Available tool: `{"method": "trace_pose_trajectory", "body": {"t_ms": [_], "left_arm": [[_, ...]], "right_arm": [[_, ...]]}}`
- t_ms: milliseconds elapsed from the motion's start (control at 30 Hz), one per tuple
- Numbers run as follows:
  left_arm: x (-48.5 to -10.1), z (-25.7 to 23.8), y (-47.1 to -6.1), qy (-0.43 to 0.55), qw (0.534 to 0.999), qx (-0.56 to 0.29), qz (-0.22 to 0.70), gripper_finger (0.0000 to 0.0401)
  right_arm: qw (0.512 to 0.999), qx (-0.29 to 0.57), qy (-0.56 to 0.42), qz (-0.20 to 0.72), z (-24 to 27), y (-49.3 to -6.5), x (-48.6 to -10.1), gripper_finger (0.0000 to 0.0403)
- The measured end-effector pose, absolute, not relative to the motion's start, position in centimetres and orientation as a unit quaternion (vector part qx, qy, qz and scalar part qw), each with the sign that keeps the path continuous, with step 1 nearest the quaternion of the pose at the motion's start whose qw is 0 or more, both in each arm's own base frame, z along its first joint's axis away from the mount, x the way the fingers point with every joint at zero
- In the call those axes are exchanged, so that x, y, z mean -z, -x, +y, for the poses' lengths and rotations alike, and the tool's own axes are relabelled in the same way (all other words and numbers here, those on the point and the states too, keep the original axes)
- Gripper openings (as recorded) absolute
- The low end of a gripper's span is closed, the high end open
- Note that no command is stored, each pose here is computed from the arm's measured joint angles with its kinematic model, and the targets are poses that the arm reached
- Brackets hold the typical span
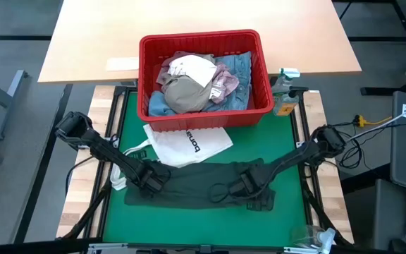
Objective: Fold laundry
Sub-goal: Fold the green shirt
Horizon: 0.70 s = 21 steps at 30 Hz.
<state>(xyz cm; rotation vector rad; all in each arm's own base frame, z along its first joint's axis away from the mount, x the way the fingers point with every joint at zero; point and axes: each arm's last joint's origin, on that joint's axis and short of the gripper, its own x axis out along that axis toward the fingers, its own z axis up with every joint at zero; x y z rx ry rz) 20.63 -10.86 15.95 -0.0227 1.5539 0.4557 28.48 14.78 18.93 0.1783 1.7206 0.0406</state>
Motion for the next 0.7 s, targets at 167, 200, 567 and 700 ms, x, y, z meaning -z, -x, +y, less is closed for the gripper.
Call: {"method": "trace_pose_trajectory", "body": {"t_ms": [167, 200, 567, 700], "left_arm": [[-17.3, -11.4, -21.7, 0.017, 0.709, -0.188, 0.68, 0.0082], [-17.6, -11.6, -21.9, 0.019, 0.713, -0.184, 0.676, 0.0082], [-19.1, -13.2, -24.9, 0.069, 0.797, -0.115, 0.589, 0.0082], [-19.2, -13.4, -25.5, 0.069, 0.818, -0.106, 0.561, 0.0082]], "right_arm": [[0.654, -0.017, -0.059, 0.754, 15.3, -28.9, -22.5, 0.0137], [0.652, -0.015, -0.06, 0.756, 15.5, -28.8, -23.1, 0.0137], [0.617, -0.011, 0.02, 0.787, 17.9, -25.0, -25.8, 0.0137], [0.643, -0.017, 0.03, 0.765, 18.0, -23.9, -27.0, 0.0137]]}}
